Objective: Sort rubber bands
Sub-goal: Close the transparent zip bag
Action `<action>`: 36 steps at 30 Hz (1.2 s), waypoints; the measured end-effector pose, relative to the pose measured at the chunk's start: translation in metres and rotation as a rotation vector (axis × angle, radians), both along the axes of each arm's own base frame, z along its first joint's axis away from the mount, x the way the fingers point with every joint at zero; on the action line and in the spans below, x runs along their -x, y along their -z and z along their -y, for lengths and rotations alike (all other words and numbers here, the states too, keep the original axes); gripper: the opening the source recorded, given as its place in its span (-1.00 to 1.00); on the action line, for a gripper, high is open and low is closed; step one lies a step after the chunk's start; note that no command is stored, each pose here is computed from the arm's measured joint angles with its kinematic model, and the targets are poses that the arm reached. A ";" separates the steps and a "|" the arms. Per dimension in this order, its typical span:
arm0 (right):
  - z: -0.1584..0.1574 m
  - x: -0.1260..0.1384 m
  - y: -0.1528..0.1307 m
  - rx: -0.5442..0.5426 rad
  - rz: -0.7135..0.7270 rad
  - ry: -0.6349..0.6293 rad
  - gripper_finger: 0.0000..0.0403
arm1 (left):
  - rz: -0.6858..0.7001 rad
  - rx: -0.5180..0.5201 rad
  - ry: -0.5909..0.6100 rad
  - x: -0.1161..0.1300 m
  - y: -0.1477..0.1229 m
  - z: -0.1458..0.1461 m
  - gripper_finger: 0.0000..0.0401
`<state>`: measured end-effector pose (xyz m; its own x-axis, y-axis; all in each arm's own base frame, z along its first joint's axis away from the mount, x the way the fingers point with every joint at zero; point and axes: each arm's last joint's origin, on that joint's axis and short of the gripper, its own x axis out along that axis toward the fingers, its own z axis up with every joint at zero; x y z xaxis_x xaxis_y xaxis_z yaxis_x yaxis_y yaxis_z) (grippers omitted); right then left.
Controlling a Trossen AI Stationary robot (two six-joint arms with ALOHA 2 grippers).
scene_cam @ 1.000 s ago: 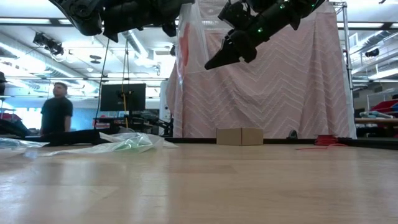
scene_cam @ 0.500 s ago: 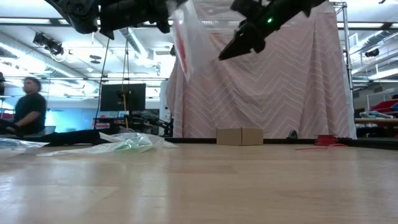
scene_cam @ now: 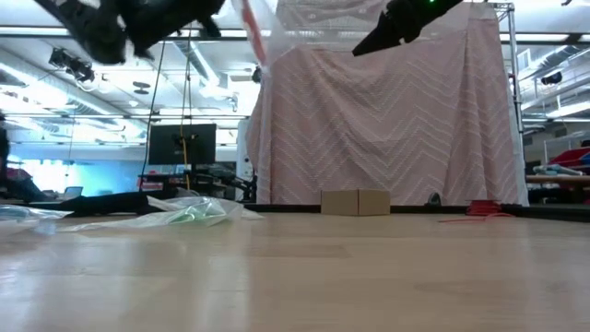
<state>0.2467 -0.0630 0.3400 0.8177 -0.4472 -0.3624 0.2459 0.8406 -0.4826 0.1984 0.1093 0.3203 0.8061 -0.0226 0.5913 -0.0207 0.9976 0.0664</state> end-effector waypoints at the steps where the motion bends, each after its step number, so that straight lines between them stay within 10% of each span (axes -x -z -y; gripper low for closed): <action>1: 0.000 0.000 0.001 -0.006 -0.008 0.000 -0.18 | 0.024 0.015 -0.005 0.005 0.006 0.000 -1.00; 19: 0.004 -0.013 0.017 -0.042 -0.067 0.014 -0.18 | -0.005 0.238 -0.125 0.013 0.075 0.013 -1.00; 30: 0.004 -0.012 0.013 -0.052 -0.034 -0.004 -0.18 | -0.076 0.130 -0.094 -0.045 0.076 -0.004 -0.97; 36: 0.003 -0.012 0.014 -0.070 -0.039 0.003 -0.18 | -0.267 0.177 -0.060 -0.077 0.127 -0.020 -0.97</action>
